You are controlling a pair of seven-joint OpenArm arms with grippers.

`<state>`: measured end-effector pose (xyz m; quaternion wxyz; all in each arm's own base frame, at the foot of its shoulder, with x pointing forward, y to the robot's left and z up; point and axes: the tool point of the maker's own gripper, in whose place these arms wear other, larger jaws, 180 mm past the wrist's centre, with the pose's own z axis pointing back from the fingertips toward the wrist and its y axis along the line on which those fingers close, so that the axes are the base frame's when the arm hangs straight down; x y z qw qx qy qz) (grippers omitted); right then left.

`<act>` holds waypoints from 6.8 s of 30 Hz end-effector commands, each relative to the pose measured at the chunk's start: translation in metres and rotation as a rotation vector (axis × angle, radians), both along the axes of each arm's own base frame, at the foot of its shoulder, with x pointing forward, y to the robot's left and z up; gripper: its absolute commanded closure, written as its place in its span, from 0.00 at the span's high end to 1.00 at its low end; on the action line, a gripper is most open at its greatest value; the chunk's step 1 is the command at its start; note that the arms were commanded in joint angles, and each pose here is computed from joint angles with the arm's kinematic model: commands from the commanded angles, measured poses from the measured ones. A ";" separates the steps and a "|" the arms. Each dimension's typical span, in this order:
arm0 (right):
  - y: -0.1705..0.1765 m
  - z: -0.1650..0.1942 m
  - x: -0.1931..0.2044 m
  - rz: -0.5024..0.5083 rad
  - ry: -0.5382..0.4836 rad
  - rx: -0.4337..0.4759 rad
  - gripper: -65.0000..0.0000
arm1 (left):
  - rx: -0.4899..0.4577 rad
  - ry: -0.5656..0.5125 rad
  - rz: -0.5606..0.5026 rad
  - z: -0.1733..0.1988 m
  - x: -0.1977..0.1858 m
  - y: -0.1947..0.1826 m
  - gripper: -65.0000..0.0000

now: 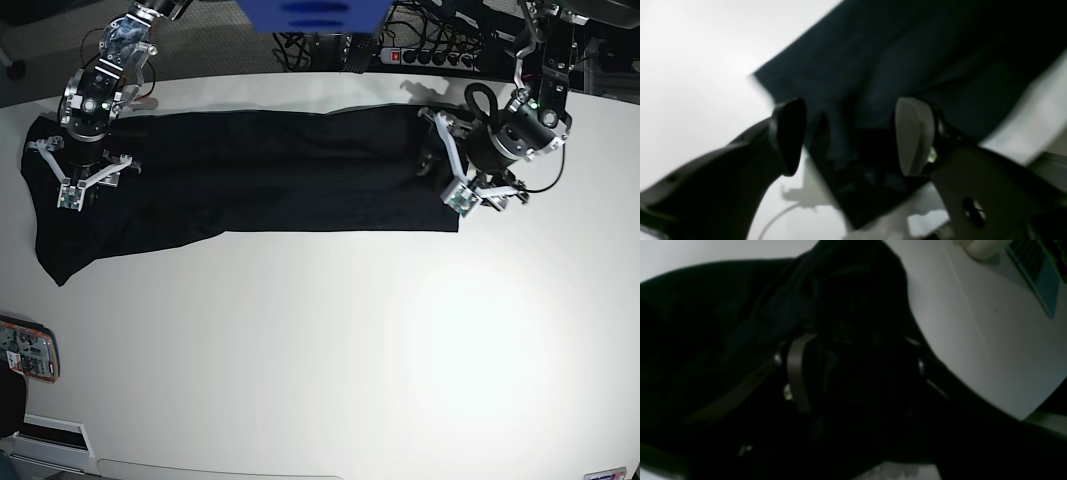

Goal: Fold the T-shirt properly
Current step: 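Fold the shirt strip over again lengthwise with both grippers, then release and move the left gripper to the strip's free end, then grasp the strip end with the left gripper and fold it toward the right gripper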

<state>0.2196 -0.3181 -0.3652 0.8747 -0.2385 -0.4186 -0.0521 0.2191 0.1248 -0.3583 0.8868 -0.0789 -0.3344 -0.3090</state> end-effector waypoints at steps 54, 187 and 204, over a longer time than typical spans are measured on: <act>-0.027 0.087 0.100 0.043 -0.304 -0.097 0.51 | -0.088 0.166 0.168 -0.084 0.026 0.021 0.63; 0.162 0.051 0.063 0.504 -0.195 0.041 0.51 | -0.744 0.267 0.467 0.045 0.105 -0.003 0.00; 0.163 0.050 0.063 0.505 -0.195 0.042 0.51 | -0.769 0.471 0.299 0.017 0.076 -0.103 0.00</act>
